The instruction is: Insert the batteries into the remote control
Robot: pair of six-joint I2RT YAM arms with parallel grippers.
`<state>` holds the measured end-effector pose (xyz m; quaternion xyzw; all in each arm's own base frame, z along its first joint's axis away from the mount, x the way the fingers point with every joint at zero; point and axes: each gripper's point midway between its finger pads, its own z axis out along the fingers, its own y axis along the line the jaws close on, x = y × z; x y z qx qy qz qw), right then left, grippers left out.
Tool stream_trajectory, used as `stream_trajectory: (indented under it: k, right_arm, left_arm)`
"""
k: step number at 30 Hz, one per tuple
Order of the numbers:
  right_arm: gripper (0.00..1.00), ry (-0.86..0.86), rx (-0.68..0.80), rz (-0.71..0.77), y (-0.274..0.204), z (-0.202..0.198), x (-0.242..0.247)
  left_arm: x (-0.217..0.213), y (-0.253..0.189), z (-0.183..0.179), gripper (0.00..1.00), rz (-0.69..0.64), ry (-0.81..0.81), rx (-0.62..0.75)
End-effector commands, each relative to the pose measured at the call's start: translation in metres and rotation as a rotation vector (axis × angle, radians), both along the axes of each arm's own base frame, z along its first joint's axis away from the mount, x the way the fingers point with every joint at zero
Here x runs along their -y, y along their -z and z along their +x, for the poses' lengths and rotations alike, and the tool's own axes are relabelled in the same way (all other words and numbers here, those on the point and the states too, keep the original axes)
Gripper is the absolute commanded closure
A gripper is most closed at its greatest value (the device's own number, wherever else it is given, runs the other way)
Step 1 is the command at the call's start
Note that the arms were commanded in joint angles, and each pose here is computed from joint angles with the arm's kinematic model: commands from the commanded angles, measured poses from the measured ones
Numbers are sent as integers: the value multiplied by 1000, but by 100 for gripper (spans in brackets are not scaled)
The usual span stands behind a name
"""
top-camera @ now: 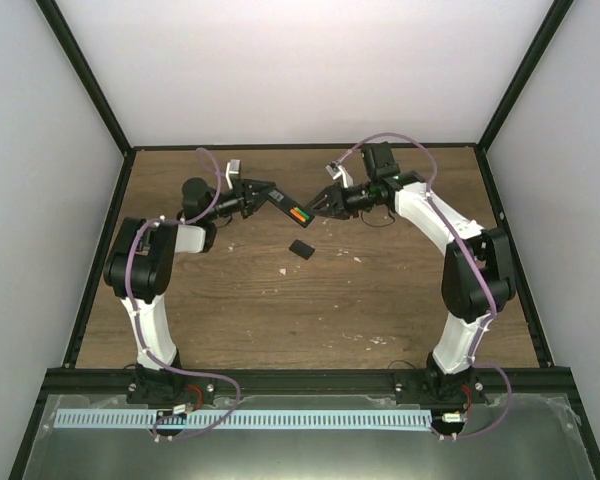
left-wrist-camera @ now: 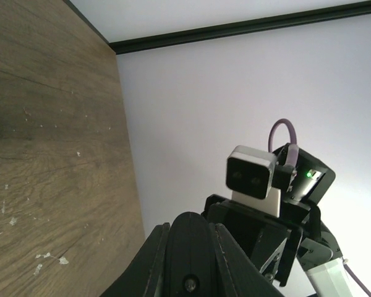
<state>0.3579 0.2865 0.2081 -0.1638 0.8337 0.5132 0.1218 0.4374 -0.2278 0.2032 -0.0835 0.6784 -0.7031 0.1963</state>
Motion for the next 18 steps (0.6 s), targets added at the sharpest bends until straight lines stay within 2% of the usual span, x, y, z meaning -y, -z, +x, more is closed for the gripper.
stream_trajectory:
  k: [1,14,18]
  right_arm:
    - [68,-36,94,86,-39,0,-3]
    - [63,-47,65,69,-25,3,-7]
    - [62,84,167,-101,-22,20,12]
  left_arm:
    - [-3,-8,0,100,6,-6,62]
    - [10,-20,-7,100,-36,69,94]
    - [-10,-6,-2,100,-17,9,60]
